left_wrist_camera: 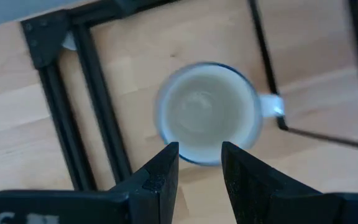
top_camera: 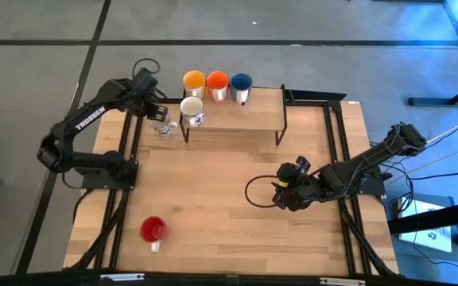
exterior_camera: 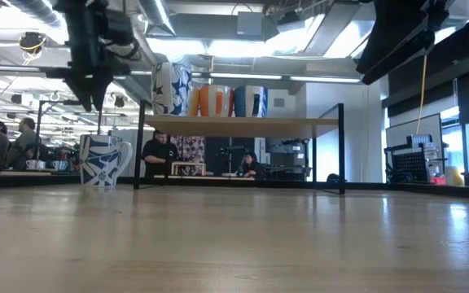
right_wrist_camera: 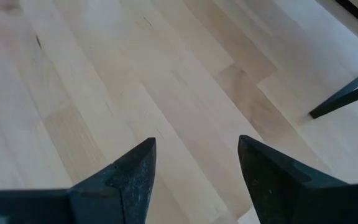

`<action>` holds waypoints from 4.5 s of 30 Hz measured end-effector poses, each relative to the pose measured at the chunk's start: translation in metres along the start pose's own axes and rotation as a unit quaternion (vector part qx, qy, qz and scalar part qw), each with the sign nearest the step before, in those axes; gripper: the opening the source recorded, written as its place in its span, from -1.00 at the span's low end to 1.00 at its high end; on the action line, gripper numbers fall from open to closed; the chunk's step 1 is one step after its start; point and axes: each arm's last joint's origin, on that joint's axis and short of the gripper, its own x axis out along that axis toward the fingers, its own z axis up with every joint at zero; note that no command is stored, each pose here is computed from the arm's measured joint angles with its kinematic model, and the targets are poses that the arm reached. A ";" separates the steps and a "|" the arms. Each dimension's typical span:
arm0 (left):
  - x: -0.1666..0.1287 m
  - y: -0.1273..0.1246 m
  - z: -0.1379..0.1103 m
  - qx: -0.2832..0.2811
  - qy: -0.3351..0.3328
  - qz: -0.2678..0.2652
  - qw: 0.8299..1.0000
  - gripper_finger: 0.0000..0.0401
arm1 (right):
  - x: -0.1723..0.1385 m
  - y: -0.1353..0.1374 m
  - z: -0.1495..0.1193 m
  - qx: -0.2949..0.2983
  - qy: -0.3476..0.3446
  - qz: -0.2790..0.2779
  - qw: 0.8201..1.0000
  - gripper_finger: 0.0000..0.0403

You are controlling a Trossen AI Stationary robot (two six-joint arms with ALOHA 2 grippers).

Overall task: Place coffee mugs
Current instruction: Put the blue patterned mug on the shelf

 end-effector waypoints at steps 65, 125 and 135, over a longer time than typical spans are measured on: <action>-0.032 0.000 -0.059 0.053 0.037 -0.029 0.998 -0.92 | 0.000 0.004 0.002 0.010 0.000 0.022 1.000 0.07; 0.019 -0.272 -0.157 0.224 0.096 -0.094 0.965 -0.92 | 0.000 0.001 0.001 0.002 0.003 0.009 1.000 0.07; 0.019 -0.274 -0.159 0.226 0.094 -0.102 0.964 -0.90 | 0.000 0.001 0.001 0.002 0.003 0.009 1.000 0.07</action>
